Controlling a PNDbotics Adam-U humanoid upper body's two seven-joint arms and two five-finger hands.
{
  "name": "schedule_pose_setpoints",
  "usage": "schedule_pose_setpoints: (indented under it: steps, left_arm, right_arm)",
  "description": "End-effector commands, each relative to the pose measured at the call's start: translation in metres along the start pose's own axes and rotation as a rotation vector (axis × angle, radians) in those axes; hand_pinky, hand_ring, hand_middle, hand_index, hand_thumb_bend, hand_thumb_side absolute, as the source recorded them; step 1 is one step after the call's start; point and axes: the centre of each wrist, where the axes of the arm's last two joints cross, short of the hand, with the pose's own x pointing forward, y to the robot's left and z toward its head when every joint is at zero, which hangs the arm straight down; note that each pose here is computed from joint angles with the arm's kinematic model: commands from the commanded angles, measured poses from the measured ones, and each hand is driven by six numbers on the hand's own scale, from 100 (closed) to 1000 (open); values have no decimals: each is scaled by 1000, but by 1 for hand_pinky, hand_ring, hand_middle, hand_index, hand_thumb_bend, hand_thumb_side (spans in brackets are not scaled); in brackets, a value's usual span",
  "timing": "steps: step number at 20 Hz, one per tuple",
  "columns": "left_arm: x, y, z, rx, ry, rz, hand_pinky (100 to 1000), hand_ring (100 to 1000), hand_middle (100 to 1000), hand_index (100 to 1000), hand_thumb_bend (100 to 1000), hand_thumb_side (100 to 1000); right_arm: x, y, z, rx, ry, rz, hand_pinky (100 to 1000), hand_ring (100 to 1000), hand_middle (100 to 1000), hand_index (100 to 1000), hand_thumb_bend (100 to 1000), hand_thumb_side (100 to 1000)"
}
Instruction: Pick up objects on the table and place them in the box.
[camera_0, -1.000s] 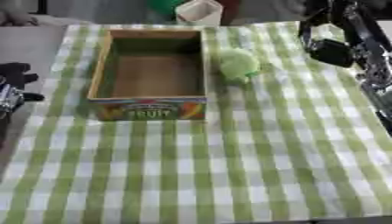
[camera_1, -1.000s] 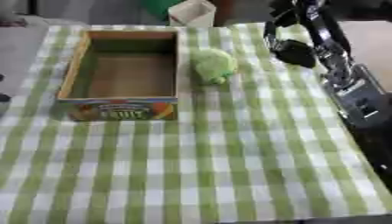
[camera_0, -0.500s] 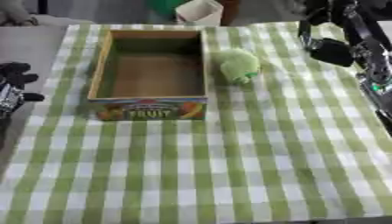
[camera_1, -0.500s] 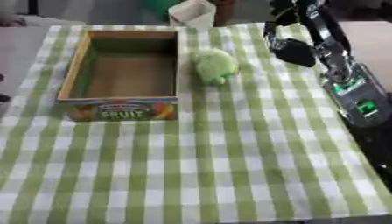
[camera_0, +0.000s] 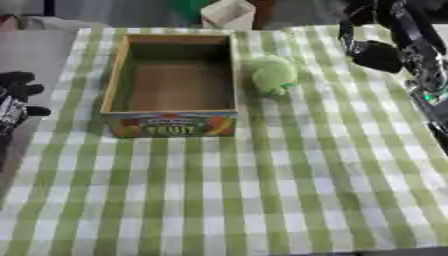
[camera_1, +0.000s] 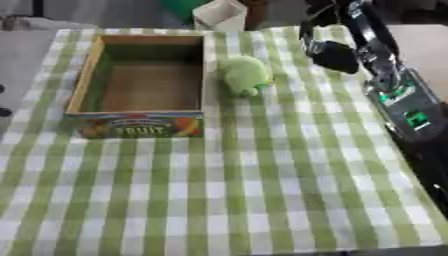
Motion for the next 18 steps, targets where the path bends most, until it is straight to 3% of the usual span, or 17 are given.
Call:
schedule_pose_setpoints:
  steps: [1, 8, 18]
  left_arm:
    - [11, 4, -2, -9, -25, -27, 601, 782, 729, 715, 214, 214]
    - [8, 3, -1, -17, -13, -24, 600, 782, 729, 715, 212, 213]
    - [5, 1, 0, -29, -3, -20, 600, 782, 729, 715, 211, 212]
  right_arm:
    - [-1, -15, -11, 35, -7, 31, 712, 662, 690, 803, 100, 208]
    - [-12, -3, -40, 192, 21, 106, 820, 825, 833, 883, 100, 320]
    - [-35, 14, -75, 353, 169, 151, 886, 882, 867, 905, 100, 417]
